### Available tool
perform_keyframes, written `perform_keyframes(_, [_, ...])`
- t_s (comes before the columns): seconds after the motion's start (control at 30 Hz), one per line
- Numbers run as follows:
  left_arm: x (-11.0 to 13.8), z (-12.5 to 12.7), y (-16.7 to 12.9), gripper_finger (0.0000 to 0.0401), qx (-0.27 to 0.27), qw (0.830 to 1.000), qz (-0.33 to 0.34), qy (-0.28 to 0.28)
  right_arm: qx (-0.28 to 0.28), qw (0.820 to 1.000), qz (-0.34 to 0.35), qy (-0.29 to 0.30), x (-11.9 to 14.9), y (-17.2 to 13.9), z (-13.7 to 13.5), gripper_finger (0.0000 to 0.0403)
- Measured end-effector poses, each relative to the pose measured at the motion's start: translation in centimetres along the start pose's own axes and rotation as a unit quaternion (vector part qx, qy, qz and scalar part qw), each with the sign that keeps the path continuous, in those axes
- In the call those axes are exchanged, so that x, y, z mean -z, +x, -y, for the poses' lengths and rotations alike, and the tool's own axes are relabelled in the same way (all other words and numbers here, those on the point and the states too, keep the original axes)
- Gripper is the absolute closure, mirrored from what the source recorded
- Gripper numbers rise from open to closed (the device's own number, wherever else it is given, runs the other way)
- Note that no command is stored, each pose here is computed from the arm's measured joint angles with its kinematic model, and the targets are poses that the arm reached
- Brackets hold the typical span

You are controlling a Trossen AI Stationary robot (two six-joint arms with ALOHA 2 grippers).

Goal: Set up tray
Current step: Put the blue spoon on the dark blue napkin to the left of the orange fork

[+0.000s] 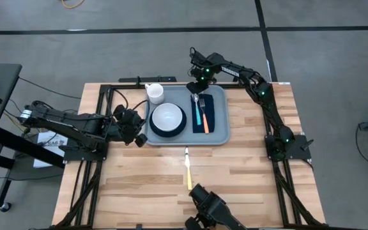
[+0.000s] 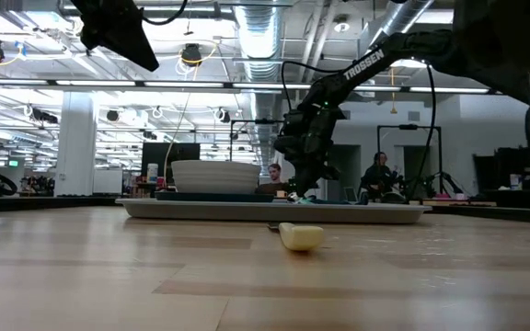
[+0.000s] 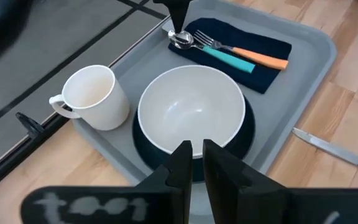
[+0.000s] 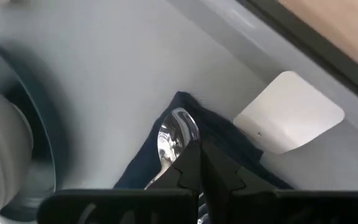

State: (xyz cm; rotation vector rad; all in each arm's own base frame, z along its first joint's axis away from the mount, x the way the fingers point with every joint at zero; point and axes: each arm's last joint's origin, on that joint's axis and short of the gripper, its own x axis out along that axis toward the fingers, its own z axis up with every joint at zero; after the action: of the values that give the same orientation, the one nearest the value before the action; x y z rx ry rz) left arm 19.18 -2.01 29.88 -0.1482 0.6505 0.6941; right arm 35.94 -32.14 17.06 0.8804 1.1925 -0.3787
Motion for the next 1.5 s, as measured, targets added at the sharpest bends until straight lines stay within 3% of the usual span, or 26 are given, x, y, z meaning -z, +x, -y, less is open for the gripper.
perform_keyframes(0.6, [0.2, 0.0, 0.0, 0.0372, 0.008, 1.0, -0.014, 0.01, 0.054, 0.998, -0.02, 0.016, 0.7, 0.7, -1.4, 0.0403])
perform_keyframes(1.33, [0.2, 0.0, 0.0, 0.0372, 0.018, 1.0, -0.02, 0.009, 0.054, 0.998, -0.017, 0.025, 0.6, 0.7, -1.4, 0.0402])
perform_keyframes(1.5, [0.2, 0.0, 0.0, 0.0372, 0.018, 1.0, -0.02, 0.009, 0.054, 0.998, -0.017, 0.018, 0.6, 0.7, -1.4, 0.0373])
